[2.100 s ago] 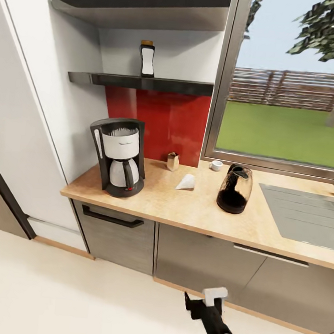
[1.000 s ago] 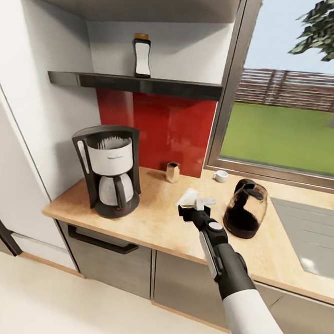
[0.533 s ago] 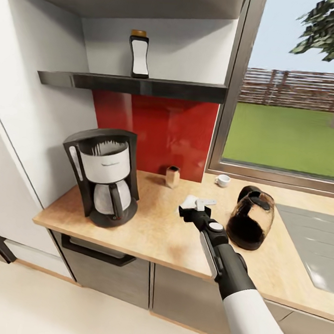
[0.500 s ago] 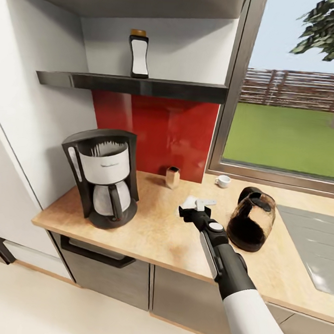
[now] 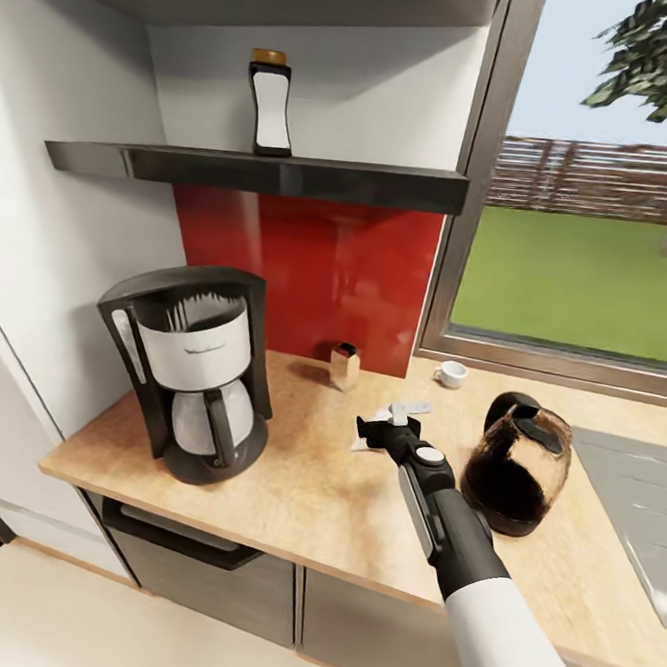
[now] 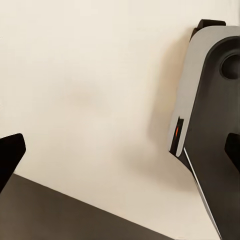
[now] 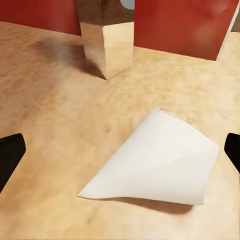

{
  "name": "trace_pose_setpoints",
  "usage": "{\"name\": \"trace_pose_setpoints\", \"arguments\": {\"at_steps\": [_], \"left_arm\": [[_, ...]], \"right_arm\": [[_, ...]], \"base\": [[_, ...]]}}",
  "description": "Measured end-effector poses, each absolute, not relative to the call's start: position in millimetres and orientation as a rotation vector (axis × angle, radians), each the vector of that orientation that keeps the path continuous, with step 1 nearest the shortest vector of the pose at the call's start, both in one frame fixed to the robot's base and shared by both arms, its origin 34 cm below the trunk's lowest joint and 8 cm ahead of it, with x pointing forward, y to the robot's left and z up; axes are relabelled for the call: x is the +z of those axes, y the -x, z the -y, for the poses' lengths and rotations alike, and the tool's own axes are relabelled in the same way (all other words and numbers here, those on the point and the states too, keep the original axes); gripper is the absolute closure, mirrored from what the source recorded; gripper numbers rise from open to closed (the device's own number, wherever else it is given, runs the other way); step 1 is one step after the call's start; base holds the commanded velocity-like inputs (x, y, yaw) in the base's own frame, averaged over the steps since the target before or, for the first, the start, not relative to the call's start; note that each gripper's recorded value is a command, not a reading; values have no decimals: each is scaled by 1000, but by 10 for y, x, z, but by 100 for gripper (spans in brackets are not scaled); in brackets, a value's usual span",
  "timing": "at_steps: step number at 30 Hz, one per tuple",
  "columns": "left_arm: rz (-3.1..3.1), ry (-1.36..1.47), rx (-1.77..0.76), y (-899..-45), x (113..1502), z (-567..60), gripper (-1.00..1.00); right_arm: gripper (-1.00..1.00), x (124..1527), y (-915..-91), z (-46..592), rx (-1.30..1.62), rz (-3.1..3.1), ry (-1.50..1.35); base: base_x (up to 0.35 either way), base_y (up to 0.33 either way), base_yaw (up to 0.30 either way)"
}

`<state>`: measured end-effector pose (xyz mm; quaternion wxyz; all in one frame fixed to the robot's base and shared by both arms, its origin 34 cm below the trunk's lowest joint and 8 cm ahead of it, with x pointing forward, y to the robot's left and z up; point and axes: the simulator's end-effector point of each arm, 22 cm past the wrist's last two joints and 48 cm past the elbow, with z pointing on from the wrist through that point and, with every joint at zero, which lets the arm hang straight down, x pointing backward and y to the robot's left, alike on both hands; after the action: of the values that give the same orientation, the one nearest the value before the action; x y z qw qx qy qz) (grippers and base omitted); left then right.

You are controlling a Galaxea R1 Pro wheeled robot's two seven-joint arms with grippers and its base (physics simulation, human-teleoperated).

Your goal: Set up a coffee station on the kitchen countertop: keep the coffee maker on the countertop, move the bottle of coffee from the kitchen shelf to the counter next to the coffee maker, place a paper coffee filter on top of the coffee maker, put the saucer next to the coffee maker with the coffee cup on the saucer, and place the electric kettle next to the coffee maker.

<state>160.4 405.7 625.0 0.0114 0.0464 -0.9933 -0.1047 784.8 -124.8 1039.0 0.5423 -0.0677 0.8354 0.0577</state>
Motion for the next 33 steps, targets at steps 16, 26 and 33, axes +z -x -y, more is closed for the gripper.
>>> {"name": "trace_pose_setpoints", "arguments": {"at_steps": [16,26,33], "left_arm": [[3091,-143,-326,-1552,6251,-4054,-100],[3091,-143,-324,-1549,6249,-4044,-100],[3089,-143,-324,-1530,6250,-4044,-100]], "right_arm": [[-100,10389,-7855,1270,133,-1984,160],[-100,10384,-7854,1272,132,-1985,162],[-100,10382,-7854,1273,132,-1985,161]], "base": [[43,-22,0],[34,-24,0],[3,-3,0]]}}
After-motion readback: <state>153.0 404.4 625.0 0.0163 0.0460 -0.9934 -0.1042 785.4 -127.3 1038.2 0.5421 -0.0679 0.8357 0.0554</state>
